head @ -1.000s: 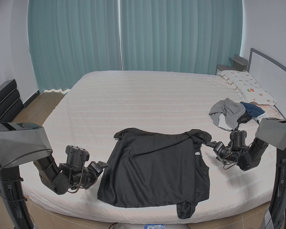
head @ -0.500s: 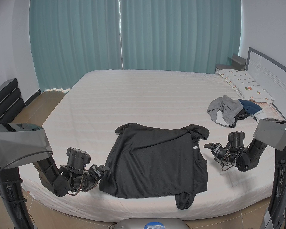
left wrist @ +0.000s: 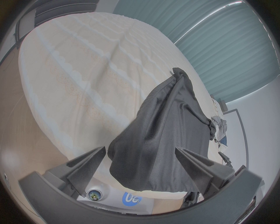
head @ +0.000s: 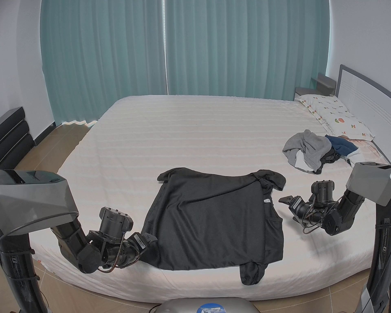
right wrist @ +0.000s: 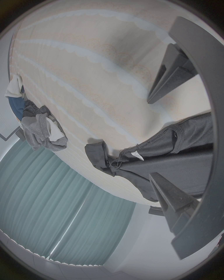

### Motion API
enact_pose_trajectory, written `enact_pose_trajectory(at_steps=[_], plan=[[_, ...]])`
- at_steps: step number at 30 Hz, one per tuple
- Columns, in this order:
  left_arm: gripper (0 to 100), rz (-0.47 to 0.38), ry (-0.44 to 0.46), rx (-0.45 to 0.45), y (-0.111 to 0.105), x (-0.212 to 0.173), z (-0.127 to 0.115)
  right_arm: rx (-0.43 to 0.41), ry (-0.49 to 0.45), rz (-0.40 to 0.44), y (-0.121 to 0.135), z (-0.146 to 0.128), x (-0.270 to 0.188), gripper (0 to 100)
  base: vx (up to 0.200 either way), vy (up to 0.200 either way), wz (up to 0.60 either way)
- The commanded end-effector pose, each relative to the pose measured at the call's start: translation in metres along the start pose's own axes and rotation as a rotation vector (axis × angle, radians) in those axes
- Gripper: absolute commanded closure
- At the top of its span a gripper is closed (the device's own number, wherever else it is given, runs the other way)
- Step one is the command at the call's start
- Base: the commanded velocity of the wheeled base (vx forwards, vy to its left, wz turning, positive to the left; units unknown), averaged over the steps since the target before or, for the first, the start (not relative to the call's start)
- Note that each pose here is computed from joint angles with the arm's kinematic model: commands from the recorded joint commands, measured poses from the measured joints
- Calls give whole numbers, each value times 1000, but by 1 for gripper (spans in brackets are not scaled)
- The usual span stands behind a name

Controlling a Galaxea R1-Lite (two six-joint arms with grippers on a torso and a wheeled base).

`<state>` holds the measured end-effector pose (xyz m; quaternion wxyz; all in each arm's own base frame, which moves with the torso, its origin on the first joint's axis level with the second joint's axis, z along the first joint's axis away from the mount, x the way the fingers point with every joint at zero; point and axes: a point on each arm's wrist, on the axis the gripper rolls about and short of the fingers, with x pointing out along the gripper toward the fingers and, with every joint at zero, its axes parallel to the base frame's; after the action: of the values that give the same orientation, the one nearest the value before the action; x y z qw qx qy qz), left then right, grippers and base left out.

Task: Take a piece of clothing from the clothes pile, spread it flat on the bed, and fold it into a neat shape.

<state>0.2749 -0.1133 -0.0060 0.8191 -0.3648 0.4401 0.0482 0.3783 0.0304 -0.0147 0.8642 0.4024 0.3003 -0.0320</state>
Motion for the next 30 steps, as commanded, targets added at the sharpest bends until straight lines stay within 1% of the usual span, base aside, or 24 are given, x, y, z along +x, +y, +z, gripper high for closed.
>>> enact_pose_trajectory(at_steps=[1, 9, 13, 14, 19, 21, 22, 23, 24, 25, 27, 28, 30], plan=[[0, 12, -5, 4, 1, 5, -2, -7, 2, 0, 0, -1, 1, 0, 0, 0, 0], [0, 12, -3, 13, -1, 8, -3, -15, 7, 2, 1, -3, 1, 0, 0, 0, 0], [0, 40, -9, 58, 2, 10, -7, -18, 13, 0, 2, -5, 0, 0, 0, 0, 0], [100, 41, -10, 60, 2, 11, -6, -19, 14, 1, 2, -5, 0, 0, 0, 0, 0], [100, 61, -26, 65, 4, 12, -8, -38, 20, -4, 2, -7, -4, 0, 0, 0, 0], [100, 69, -31, 68, 6, 10, -6, -96, 38, -16, 1, -10, -16, 0, 0, 0, 0], [100, 69, -31, 68, 6, 11, -6, -101, 40, -18, 1, -10, -18, 0, 0, 0, 0], [100, 79, -32, 83, 8, 9, -4, -135, 58, -22, 1, -15, -22, 0, 0, 0, 0], [100, 79, -32, 83, 8, 9, -4, -139, 59, -21, 1, -16, -22, 0, 0, 0, 0], [100, 100, -57, 103, 10, 4, 1, -187, 87, -31, 0, -24, -27, 0, 0, 0, 0], [100, 129, -91, 124, 12, -1, 6, -218, 101, -36, -1, -28, -31, 0, 0, 0, 0], [100, 161, -131, 141, 14, -4, 12, -250, 126, -39, -1, -35, -35, 0, 0, 0, 0], [100, 166, -140, 145, 14, -5, 14, -256, 132, -39, 0, -37, -37, 0, 0, 0, 0]])
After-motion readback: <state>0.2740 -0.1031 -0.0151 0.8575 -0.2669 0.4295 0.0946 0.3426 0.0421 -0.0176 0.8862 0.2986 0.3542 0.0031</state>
